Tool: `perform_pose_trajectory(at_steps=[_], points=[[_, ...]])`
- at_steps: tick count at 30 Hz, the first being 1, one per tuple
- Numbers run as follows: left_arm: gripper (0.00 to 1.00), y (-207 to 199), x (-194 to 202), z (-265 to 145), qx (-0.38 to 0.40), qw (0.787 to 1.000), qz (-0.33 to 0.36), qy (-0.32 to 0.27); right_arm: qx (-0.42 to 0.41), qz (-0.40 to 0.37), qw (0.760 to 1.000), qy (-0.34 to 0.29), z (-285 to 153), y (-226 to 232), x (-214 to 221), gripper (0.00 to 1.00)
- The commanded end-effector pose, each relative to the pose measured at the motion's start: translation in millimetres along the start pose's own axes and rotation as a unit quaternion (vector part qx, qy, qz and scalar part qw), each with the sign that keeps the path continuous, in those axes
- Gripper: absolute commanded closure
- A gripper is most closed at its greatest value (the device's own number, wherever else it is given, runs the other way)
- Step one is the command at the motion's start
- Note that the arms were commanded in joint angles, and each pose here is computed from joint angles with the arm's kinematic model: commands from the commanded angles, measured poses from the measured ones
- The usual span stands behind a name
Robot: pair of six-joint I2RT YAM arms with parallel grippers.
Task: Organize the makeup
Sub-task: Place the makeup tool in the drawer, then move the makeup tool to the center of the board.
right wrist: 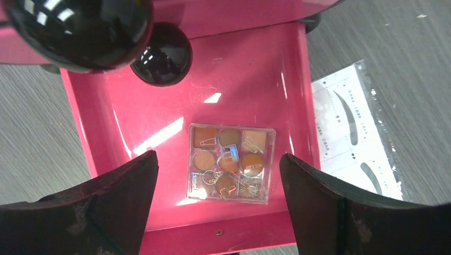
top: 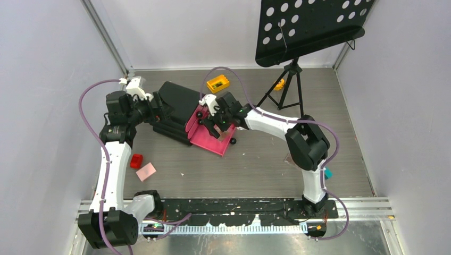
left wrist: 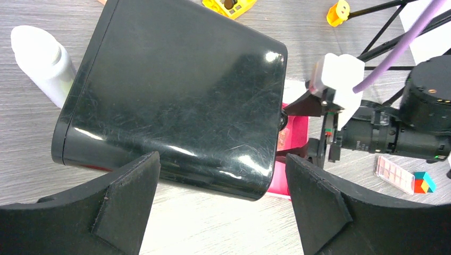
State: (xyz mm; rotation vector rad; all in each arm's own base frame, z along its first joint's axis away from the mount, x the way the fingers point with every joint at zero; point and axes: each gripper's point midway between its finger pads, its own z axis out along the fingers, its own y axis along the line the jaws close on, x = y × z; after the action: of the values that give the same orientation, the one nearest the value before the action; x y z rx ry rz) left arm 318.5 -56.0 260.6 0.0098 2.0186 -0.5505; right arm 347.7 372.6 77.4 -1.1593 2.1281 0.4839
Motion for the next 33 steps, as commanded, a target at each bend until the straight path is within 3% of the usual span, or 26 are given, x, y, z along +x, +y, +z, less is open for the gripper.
perform_pose_trajectory(at_steps=[1, 4, 8, 13, 16, 20, 25, 33], points=[[0.10, -8, -17, -5, 0.010, 0.999, 0.016, -0.031, 0.039, 0.030, 0.995, -0.086, -36, -12, -52, 0.11], [0.10, -8, -17, -4, 0.012, 0.999, 0.015, -0.030, 0.113, 0.095, 0.983, -0.113, -50, -35, -61, 0.13], [0.10, -8, -16, -4, 0.013, 0.999, 0.014, -0.029, 0.240, 0.199, 0.941, -0.131, -68, -75, -59, 0.16], [0.10, -8, -16, -3, 0.013, 0.999, 0.013, -0.028, 0.366, 0.248, 0.894, -0.080, -71, -112, -29, 0.19], [0.10, -8, -16, -3, 0.015, 0.999, 0.012, -0.029, 0.359, 0.258, 0.896, -0.040, -56, -122, -17, 0.26], [0.10, -9, -16, -3, 0.015, 0.999, 0.011, -0.028, 0.325, 0.254, 0.911, -0.032, -36, -139, -17, 0.21], [0.10, -9, -16, -3, 0.015, 0.999, 0.012, -0.029, 0.294, 0.293, 0.910, -0.016, -17, -171, -5, 0.19], [0.10, -8, -15, -1, 0.016, 0.999, 0.010, -0.027, 0.253, 0.332, 0.908, 0.041, 21, -166, 32, 0.20]])
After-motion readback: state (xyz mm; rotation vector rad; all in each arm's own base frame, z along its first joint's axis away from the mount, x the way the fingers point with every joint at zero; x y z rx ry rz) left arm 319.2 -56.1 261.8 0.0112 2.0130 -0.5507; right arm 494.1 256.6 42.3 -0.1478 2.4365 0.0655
